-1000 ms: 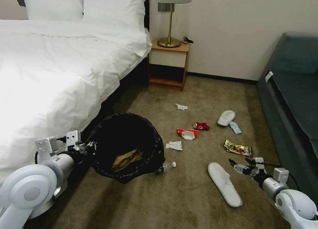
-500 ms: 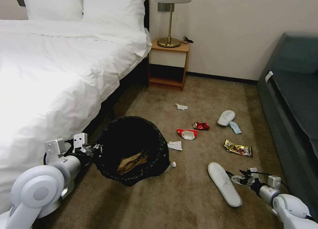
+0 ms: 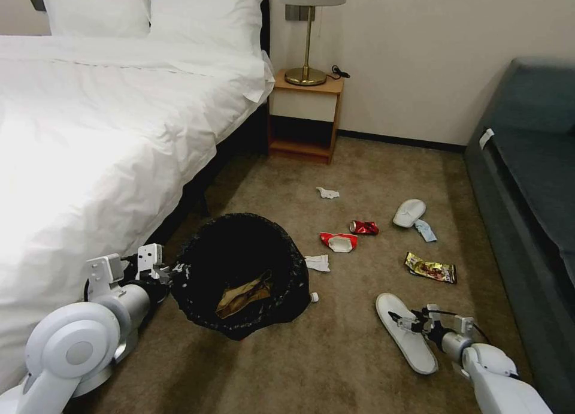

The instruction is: Pick up the trash bin, then pick up the garbage on the floor and place it into the trash bin.

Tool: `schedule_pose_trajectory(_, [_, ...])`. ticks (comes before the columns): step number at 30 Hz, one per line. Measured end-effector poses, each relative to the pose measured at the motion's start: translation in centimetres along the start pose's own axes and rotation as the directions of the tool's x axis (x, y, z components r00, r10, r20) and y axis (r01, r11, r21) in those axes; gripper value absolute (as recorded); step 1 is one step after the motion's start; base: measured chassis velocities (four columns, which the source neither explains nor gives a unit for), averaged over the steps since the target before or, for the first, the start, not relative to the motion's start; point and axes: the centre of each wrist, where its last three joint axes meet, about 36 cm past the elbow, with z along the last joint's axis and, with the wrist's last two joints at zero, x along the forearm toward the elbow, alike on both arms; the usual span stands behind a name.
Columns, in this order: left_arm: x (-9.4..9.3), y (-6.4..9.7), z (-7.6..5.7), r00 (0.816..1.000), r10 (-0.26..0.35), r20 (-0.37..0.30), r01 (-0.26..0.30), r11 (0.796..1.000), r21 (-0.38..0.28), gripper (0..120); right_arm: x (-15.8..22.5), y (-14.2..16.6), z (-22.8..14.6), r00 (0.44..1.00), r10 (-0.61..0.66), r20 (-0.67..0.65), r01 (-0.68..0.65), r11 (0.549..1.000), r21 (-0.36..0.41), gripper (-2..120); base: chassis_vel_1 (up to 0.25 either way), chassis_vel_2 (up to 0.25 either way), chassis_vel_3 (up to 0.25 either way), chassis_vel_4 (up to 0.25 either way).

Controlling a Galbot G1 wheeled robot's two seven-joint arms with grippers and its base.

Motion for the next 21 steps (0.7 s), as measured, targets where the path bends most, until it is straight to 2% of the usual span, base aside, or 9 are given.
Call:
schedule_pose_trajectory(5, [-0.1,0.0,0.1,1.000,0.002,-0.002,-0.002,1.000,0.000,3,-0.9,0.8,0.5,1.000,-0.004,0.005,0.004,1.000,-0.013,99,0.000,0.000,0.000,0.000])
schedule_pose_trajectory(10, [-0.2,0.1,0.0,1.000,0.003,-0.001,-0.003,1.000,-0.001,3,-1.0,1.3,1.0,1.000,0.010,0.003,-0.010,1.000,-0.017,80,0.000,0.000,0.000,0.000])
schedule_pose_trajectory(11, [-0.2,0.1,0.0,1.000,0.003,-0.001,-0.003,1.000,-0.001,3,-1.0,1.3,1.0,1.000,0.010,0.003,-0.010,1.000,-0.017,80,0.000,0.000,0.000,0.000])
schedule_pose_trajectory(13, [-0.2,0.1,0.0,1.000,0.005,-0.001,-0.005,1.000,-0.002,3,-1.0,1.3,1.1,1.000,0.020,0.001,-0.020,1.000,-0.015,70,0.000,0.000,0.000,0.000])
schedule_pose_trajectory(14, [-0.2,0.1,0.0,1.000,0.005,-0.001,-0.005,1.000,-0.002,3,-1.0,1.3,1.1,1.000,0.020,0.001,-0.020,1.000,-0.015,70,0.000,0.000,0.000,0.000])
schedule_pose_trajectory(16, [-0.2,0.1,0.0,1.000,0.006,-0.001,-0.006,1.000,-0.004,3,-1.0,1.2,1.2,0.999,0.033,-0.001,-0.033,0.999,-0.011,56,0.000,0.000,0.000,0.000])
schedule_pose_trajectory(17, [-0.2,0.1,0.0,1.000,0.006,-0.001,-0.006,1.000,-0.004,3,-1.0,1.2,1.2,0.999,0.033,-0.001,-0.033,0.999,-0.011,56,0.000,0.000,0.000,0.000])
schedule_pose_trajectory(19, [-0.2,0.1,0.1,1.000,0.008,0.000,-0.008,1.000,-0.004,3,-0.8,1.1,1.1,0.999,0.043,0.000,-0.043,0.999,-0.004,46,0.000,0.000,0.000,0.000])
schedule_pose_trajectory(21, [-0.2,0.0,0.1,1.000,0.008,0.000,-0.008,1.000,-0.004,3,-0.7,1.0,1.1,0.999,0.048,0.000,-0.048,0.999,-0.001,42,0.000,0.000,0.000,0.000])
